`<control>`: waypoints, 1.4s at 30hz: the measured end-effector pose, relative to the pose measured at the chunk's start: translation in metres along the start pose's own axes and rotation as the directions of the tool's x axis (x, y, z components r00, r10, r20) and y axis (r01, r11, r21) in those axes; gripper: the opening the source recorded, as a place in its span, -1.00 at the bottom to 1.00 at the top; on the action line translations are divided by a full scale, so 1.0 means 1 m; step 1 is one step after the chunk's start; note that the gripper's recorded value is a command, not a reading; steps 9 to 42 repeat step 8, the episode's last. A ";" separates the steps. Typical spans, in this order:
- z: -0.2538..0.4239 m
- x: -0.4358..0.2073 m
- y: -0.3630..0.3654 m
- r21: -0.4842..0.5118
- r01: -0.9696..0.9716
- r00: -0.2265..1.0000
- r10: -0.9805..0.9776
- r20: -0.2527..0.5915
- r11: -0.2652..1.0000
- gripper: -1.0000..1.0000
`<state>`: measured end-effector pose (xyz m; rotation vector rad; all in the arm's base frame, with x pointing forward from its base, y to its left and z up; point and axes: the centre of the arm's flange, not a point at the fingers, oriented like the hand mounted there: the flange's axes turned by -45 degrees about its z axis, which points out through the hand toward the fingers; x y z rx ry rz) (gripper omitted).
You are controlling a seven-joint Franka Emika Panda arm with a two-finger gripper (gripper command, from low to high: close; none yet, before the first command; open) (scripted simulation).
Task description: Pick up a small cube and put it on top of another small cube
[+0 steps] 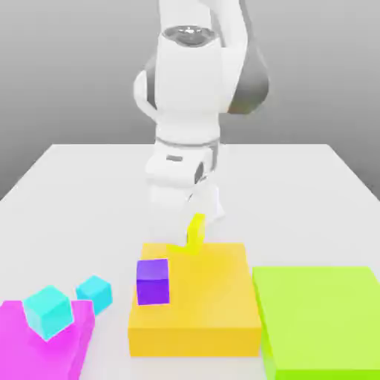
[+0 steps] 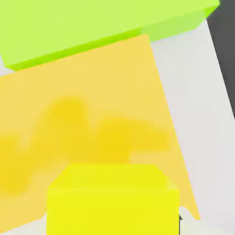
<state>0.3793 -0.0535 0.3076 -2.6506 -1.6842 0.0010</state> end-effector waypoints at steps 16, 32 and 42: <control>0.049 -0.009 0.002 0.002 -0.028 1.000 0.028 -0.001 1.000 1.00; 0.049 -0.009 0.002 0.002 -0.028 1.000 0.028 -0.001 1.000 1.00; 0.049 -0.009 0.002 0.002 -0.028 1.000 0.028 -0.001 1.000 1.00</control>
